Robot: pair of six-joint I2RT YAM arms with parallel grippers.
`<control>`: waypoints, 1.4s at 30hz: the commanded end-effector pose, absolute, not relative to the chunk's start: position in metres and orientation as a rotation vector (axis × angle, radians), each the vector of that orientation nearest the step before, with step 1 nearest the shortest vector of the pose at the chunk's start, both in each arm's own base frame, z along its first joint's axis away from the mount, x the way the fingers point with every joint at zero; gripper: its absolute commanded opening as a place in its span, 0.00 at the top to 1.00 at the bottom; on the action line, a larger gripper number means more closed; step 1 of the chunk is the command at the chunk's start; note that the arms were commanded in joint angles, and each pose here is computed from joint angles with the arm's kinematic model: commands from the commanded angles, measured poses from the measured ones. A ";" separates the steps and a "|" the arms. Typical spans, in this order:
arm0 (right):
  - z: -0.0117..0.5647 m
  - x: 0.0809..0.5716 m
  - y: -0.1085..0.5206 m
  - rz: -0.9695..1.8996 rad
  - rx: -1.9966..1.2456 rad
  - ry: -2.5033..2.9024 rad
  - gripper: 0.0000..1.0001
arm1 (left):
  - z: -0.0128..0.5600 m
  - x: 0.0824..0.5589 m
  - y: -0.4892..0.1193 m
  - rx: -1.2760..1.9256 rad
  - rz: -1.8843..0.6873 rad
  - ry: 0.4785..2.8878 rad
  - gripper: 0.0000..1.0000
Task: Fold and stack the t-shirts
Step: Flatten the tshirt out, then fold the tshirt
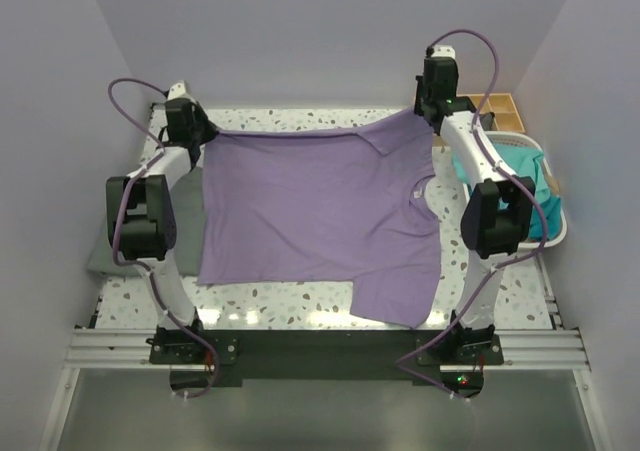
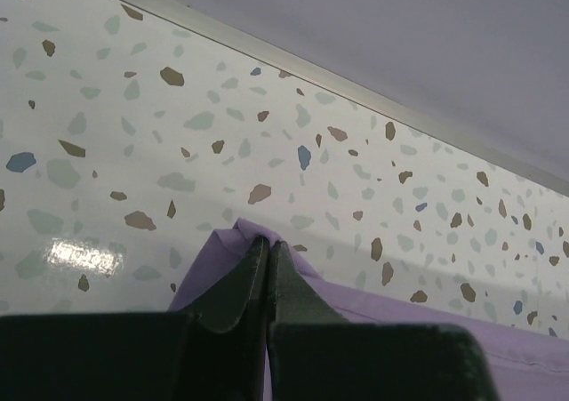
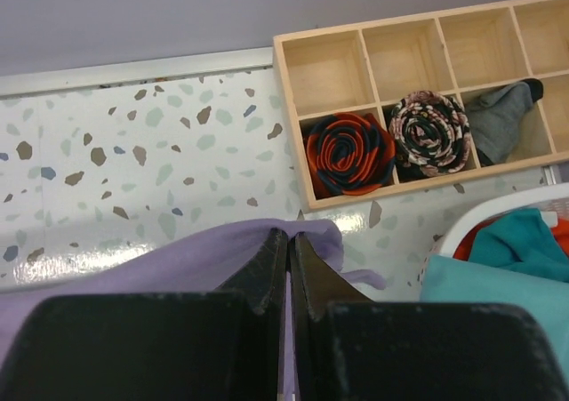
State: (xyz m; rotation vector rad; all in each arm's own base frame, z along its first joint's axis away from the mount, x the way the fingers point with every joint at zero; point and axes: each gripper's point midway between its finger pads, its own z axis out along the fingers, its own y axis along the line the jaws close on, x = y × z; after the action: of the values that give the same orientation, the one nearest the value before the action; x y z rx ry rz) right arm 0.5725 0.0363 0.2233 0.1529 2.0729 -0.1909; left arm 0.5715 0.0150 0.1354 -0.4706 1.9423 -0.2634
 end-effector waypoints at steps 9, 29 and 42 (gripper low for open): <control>0.235 0.529 0.056 0.036 0.138 2.172 1.00 | 0.128 0.561 0.003 -0.407 -0.347 1.950 1.00; 0.193 0.435 0.030 -0.095 0.277 2.407 1.00 | 0.106 0.483 0.013 -0.471 -0.197 2.163 1.00; 0.133 0.394 0.023 -0.197 0.277 2.603 1.00 | 0.060 0.474 0.012 -0.483 -0.130 2.291 1.00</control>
State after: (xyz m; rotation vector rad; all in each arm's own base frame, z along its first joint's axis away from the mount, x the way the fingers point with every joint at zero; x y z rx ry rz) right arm 0.4058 0.0317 0.1388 0.2503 2.5805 -0.1342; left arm 0.4652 0.0125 0.0598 -0.5141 2.2951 -0.1629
